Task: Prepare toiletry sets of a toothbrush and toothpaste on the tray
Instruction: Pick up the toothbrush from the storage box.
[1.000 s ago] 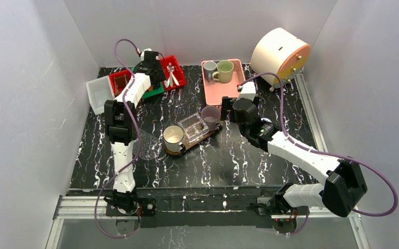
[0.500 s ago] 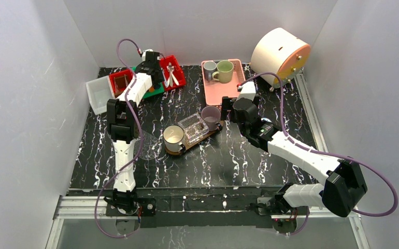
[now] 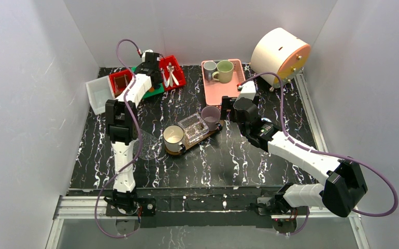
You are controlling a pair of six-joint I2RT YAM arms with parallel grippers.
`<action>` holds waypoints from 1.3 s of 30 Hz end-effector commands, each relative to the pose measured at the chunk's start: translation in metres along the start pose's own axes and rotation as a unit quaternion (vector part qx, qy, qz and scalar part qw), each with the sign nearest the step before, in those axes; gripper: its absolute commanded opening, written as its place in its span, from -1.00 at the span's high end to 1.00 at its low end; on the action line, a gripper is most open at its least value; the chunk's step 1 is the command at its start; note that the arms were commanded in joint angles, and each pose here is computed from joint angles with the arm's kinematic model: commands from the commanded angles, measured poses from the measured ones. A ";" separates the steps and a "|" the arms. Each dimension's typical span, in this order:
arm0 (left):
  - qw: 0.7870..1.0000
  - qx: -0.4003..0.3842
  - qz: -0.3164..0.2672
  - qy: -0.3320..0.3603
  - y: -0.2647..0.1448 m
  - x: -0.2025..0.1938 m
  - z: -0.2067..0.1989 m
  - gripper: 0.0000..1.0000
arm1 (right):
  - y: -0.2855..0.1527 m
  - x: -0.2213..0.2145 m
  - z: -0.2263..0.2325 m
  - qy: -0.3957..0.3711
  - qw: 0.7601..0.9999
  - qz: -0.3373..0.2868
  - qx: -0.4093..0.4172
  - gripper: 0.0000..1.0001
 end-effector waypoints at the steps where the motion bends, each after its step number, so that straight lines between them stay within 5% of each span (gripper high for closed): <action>1: 0.998 0.008 -0.064 -0.024 -0.050 0.045 0.017 0.94 | -0.005 0.013 0.004 0.016 0.999 -0.022 0.017 -0.97; 18: 0.991 0.009 -0.120 -0.064 -0.092 0.063 0.059 1.00 | -0.009 0.017 0.015 0.033 0.998 -0.015 0.048 -0.97; 27: 0.976 -0.061 -0.168 -0.126 -0.114 0.067 0.071 1.00 | -0.007 0.016 0.035 0.037 0.995 0.013 0.091 -0.97; 39: 0.907 -0.178 -0.237 -0.301 -0.123 0.056 0.114 1.00 | -0.016 0.017 0.057 0.053 0.986 0.049 0.148 -0.97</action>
Point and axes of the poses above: each gripper's point midway between its finger pads, its own y axis out along the fingers, its own z axis along the line the jaws close on, x = y × z, the point moved 3 cm from there along -y, back along the fingers, and after that the axes turned 8 degrees about y, right-handed, at the moved point
